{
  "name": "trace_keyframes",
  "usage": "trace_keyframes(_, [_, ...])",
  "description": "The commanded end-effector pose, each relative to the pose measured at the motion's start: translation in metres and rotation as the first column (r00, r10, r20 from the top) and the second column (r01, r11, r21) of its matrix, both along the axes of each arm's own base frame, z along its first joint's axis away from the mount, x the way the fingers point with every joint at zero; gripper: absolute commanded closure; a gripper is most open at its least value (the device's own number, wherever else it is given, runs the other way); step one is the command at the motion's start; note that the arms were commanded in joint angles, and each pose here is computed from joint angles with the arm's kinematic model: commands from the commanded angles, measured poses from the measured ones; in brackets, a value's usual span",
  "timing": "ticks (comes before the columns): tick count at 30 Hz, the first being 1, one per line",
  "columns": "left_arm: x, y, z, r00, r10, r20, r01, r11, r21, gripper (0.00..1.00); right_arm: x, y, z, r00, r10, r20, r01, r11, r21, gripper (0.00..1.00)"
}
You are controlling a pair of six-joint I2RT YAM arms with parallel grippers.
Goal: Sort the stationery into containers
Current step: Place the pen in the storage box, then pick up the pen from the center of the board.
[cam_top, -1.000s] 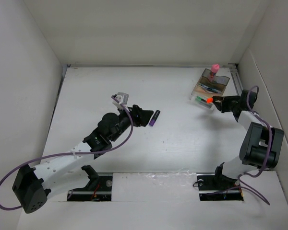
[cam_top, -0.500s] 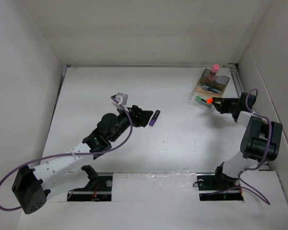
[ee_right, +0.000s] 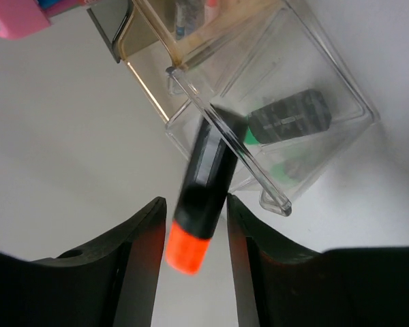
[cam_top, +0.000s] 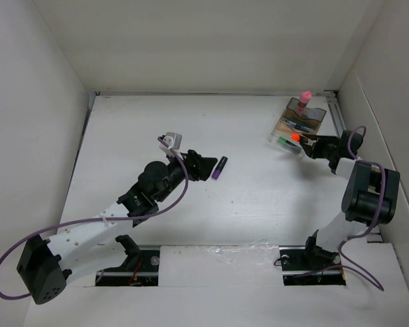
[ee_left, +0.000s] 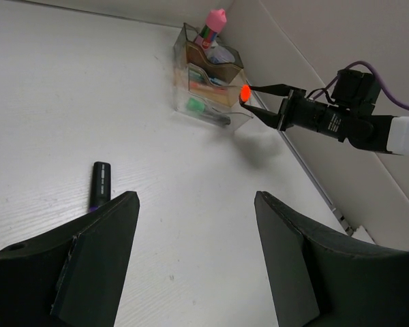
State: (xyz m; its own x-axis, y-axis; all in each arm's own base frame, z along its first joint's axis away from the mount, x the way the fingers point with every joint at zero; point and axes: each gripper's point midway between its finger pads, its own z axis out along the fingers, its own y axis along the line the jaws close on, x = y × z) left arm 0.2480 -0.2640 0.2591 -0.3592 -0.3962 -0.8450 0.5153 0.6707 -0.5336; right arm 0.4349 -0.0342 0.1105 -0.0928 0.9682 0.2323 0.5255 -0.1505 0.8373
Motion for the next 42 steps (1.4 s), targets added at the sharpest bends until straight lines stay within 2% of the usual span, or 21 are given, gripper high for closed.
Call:
trace_keyframes(1, [0.001, 0.0, 0.01, 1.0, 0.004, 0.026, -0.003, 0.999, -0.036, 0.34, 0.014, 0.0, 0.025, 0.993, 0.022, 0.116, -0.024, 0.999, 0.023, 0.53])
trace_keyframes(4, [0.002, -0.001, 0.007, 1.0, 0.004, 0.019, -0.003, 1.0, -0.029, 0.34, 0.014, 0.002, 0.035, 0.99, 0.028, 0.141, -0.035, 0.998, 0.044, 0.52])
trace_keyframes(8, [0.003, -0.002, 0.006, 1.0, 0.004, 0.018, -0.003, 1.0, -0.028, 0.34, 0.014, 0.001, 0.061, 0.98, 0.024, 0.196, -0.028, 0.999, 0.016, 0.36])
trace_keyframes(11, [0.003, -0.003, 0.011, 1.0, 0.004, 0.026, -0.003, 0.999, -0.036, 0.34, 0.012, 0.007, 0.075, 0.97, 0.063, 0.233, -0.066, 0.998, 0.004, 0.34])
trace_keyframes(15, [0.005, -0.001, 0.009, 1.0, 0.016, 0.019, -0.016, 0.999, -0.029, 0.34, 0.0, 0.032, 0.11, 0.937, 0.175, 0.303, -0.136, 0.98, -0.146, 0.33])
trace_keyframes(17, [0.005, -0.001, 0.009, 1.0, 0.016, 0.019, -0.016, 0.999, -0.029, 0.34, -0.002, 0.043, 0.117, 0.925, 0.234, 0.301, -0.146, 0.947, -0.287, 0.19])
trace_keyframes(18, [0.005, -0.001, 0.009, 1.0, 0.016, 0.019, -0.016, 0.999, -0.029, 0.34, -0.006, 0.064, 0.12, 0.918, 0.284, 0.278, -0.187, 0.925, -0.33, 0.0])
trace_keyframes(19, [0.006, 0.0, 0.009, 0.999, 0.028, 0.019, -0.028, 0.999, -0.029, 0.34, -0.012, 0.073, 0.135, 0.896, 0.332, 0.294, -0.185, 0.883, -0.431, 0.0])
trace_keyframes(21, [0.008, 0.002, 0.009, 0.999, 0.042, 0.025, -0.041, 0.999, -0.022, 0.34, -0.017, 0.1, 0.138, 0.902, 0.358, 0.241, -0.183, 0.823, -0.538, 0.0])
trace_keyframes(23, [0.008, 0.003, 0.006, 0.999, 0.042, 0.019, -0.042, 0.999, -0.015, 0.34, -0.026, 0.12, 0.167, 0.873, 0.411, 0.262, -0.162, 0.753, -0.638, 0.0])
trace_keyframes(27, [0.011, 0.004, 0.003, 0.998, 0.062, 0.013, -0.062, 0.998, -0.006, 0.34, -0.058, 0.165, 0.206, 0.837, 0.487, 0.25, -0.144, 0.636, -0.758, 0.0])
trace_keyframes(28, [0.012, 0.003, -0.001, 0.998, 0.062, 0.007, -0.062, 0.998, 0.001, 0.34, -0.06, 0.161, 0.211, 0.868, 0.433, 0.244, -0.087, 0.616, -0.783, 0.0])
trace_keyframes(29, [0.012, 0.003, -0.001, 0.998, 0.062, 0.007, -0.062, 0.998, 0.001, 0.34, -0.068, 0.18, 0.207, 0.858, 0.461, 0.226, -0.114, 0.6, -0.792, 0.0])
trace_keyframes(31, [0.014, 0.001, -0.008, 0.998, 0.061, 0.0, -0.061, 0.998, 0.023, 0.34, -0.066, 0.189, 0.186, 0.859, 0.477, 0.186, -0.174, 0.613, -0.77, 0.0])
trace_keyframes(32, [0.015, 0.001, -0.003, 0.998, 0.061, 0.006, -0.061, 0.998, 0.016, 0.34, -0.058, 0.172, 0.17, 0.875, 0.473, 0.107, -0.239, 0.613, -0.753, 0.0])
trace_keyframes(33, [0.017, 0.0, -0.008, 0.998, 0.07, -0.003, -0.07, 0.997, 0.028, 0.34, -0.045, 0.175, 0.131, 0.855, 0.519, -0.024, -0.375, 0.583, -0.721, 0.0])
trace_keyframes(35, [0.019, -0.002, -0.009, 0.998, 0.07, -0.006, -0.07, 0.997, 0.032, 0.35, -0.046, 0.192, 0.119, 0.777, 0.626, -0.075, -0.509, 0.554, -0.659, 0.0])
trace_keyframes(37, [0.021, -0.004, -0.016, 0.997, 0.07, -0.019, -0.07, 0.996, 0.048, 0.35, -0.047, 0.21, 0.148, 0.78, 0.626, -0.025, -0.458, 0.543, -0.704, 0.0])
trace_keyframes(38, [0.022, -0.002, -0.016, 0.997, 0.081, -0.018, -0.08, 0.996, 0.048, 0.35, -0.044, 0.205, 0.165, 0.828, 0.561, -0.009, -0.379, 0.548, -0.746, 0.0])
trace_keyframes(40, [0.025, -0.002, -0.019, 0.996, 0.091, -0.022, -0.09, 0.994, 0.069, 0.37, -0.061, 0.229, 0.226, 0.814, 0.576, 0.07, -0.321, 0.547, -0.773, 0.0])
trace_keyframes(42, [0.026, 0.0, -0.018, 0.995, 0.101, -0.021, -0.099, 0.993, 0.07, 0.38, -0.074, 0.243, 0.254, 0.789, 0.601, 0.127, -0.308, 0.567, -0.764, 0.0])
